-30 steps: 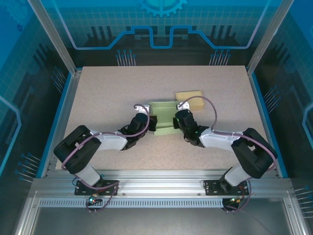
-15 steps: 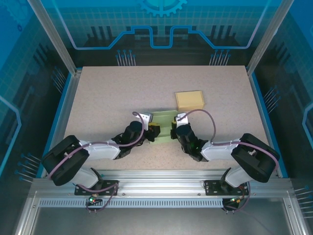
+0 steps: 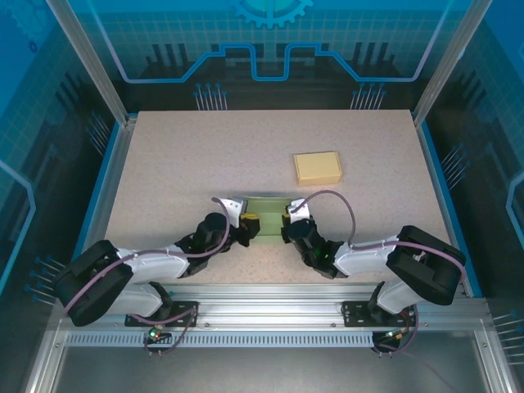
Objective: Fold the paper box
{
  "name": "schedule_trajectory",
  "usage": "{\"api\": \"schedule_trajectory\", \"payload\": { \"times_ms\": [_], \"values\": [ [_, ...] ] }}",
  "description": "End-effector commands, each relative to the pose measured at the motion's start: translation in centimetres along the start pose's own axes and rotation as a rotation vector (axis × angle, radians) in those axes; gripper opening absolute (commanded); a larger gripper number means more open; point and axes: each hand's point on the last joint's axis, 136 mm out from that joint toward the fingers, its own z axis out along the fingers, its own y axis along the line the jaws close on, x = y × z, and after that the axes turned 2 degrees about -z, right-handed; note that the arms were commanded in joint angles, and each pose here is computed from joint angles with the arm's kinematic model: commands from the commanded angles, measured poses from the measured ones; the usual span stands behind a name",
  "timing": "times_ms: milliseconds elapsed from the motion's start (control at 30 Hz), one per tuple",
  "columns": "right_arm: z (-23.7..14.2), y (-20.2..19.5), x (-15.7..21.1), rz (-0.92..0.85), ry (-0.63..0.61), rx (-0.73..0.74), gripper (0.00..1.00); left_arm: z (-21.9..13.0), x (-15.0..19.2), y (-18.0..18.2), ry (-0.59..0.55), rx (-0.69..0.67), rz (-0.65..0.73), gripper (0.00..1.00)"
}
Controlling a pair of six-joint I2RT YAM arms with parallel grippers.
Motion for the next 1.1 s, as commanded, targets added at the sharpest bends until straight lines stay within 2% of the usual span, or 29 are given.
{"api": "schedule_trajectory", "payload": {
  "times_ms": [0,367,533,800,1067],
  "values": [
    [-0.6,-0.2,1.6,-0.025,0.040,0.018,0.15,-0.4,0.0,0.4,-0.040,-0.010,0.064,0.22],
    [-2.2,0.7,1.4,-0.027,0.059,0.009,0.20,-0.3,1.4,0.9,-0.042,-0.003,0.044,0.21],
    [-3.3,0.5,0.8,-0.019,0.059,0.021,0.27,-0.8,1.1,0.8,-0.040,-0.013,0.066,0.22],
    [-5.5,-0.3,-0.7,0.004,0.046,0.012,0.48,-1.9,0.8,0.8,-0.044,-0.019,0.065,0.39],
    [-8.8,-0.7,-3.4,0.045,-0.007,-0.062,0.58,-4.1,-0.4,-0.5,-0.060,0.005,0.055,0.55]
  ]
}}
